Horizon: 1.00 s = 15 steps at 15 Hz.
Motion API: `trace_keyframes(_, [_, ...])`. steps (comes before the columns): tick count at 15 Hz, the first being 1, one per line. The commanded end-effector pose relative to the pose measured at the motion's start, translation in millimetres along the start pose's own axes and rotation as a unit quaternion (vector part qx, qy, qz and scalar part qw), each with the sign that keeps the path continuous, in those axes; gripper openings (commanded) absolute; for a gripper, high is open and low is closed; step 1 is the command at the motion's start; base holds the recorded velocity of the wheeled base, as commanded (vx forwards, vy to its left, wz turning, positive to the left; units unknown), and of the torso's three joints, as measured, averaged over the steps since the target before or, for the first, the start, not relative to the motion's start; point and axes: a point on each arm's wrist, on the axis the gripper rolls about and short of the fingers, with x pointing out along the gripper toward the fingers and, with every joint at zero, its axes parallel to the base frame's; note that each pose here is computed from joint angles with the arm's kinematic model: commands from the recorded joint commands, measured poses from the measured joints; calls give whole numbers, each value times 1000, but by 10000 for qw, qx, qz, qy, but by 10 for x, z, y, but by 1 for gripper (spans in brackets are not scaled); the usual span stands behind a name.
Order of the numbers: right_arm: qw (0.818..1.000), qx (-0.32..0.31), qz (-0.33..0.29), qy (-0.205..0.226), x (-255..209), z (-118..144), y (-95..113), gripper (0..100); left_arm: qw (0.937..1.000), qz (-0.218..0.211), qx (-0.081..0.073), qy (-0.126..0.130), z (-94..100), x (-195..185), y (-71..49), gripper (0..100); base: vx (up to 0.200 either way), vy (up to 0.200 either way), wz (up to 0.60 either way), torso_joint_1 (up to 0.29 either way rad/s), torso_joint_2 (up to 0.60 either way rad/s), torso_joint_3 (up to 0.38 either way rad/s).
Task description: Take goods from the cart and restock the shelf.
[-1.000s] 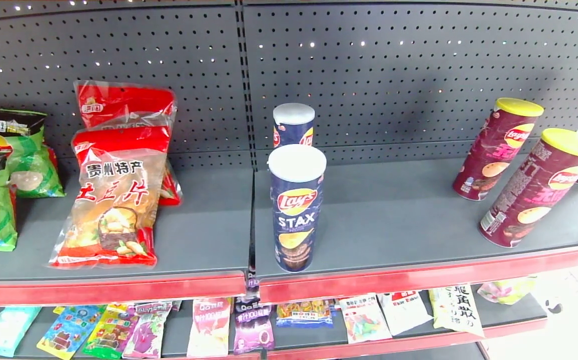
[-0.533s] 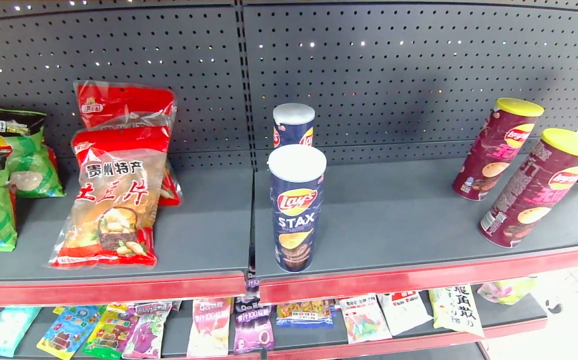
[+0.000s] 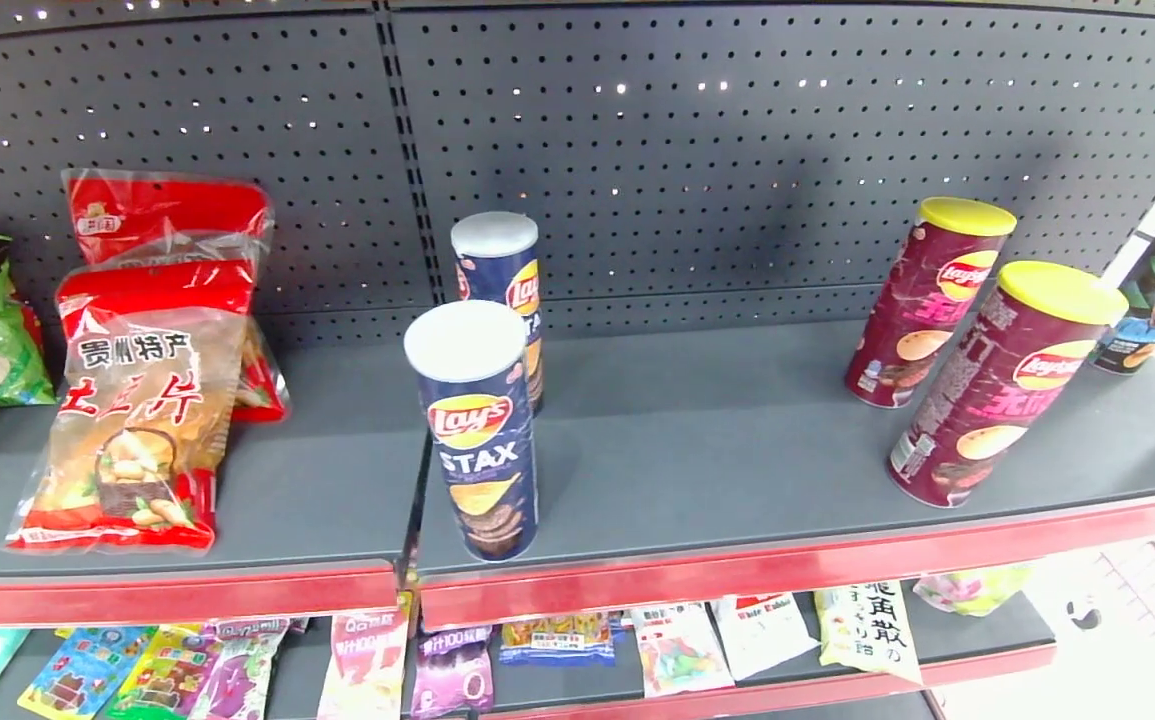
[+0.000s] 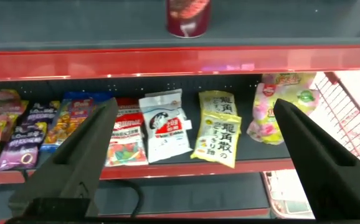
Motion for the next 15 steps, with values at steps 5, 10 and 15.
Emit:
trace_keyframes(5, [10000, 6, -3, -1, 0, 2, 0, 100, 10000, 1, -1, 21, -4, 3, 0, 100, 0, -200, 0, 1, 7, 1])
trace_keyframes(10, [10000, 7, 5, 6, 2, 3, 0, 100, 10000, 1, 0, 14, 0, 2, 0, 100, 0, -200, 0, 2, 5, 2])
trace_keyframes(15, [10000, 15, 21, 5, 2, 3, 0, 100, 10000, 1, 0, 14, 0, 2, 0, 100, 0, -200, 0, 2, 2, 6])
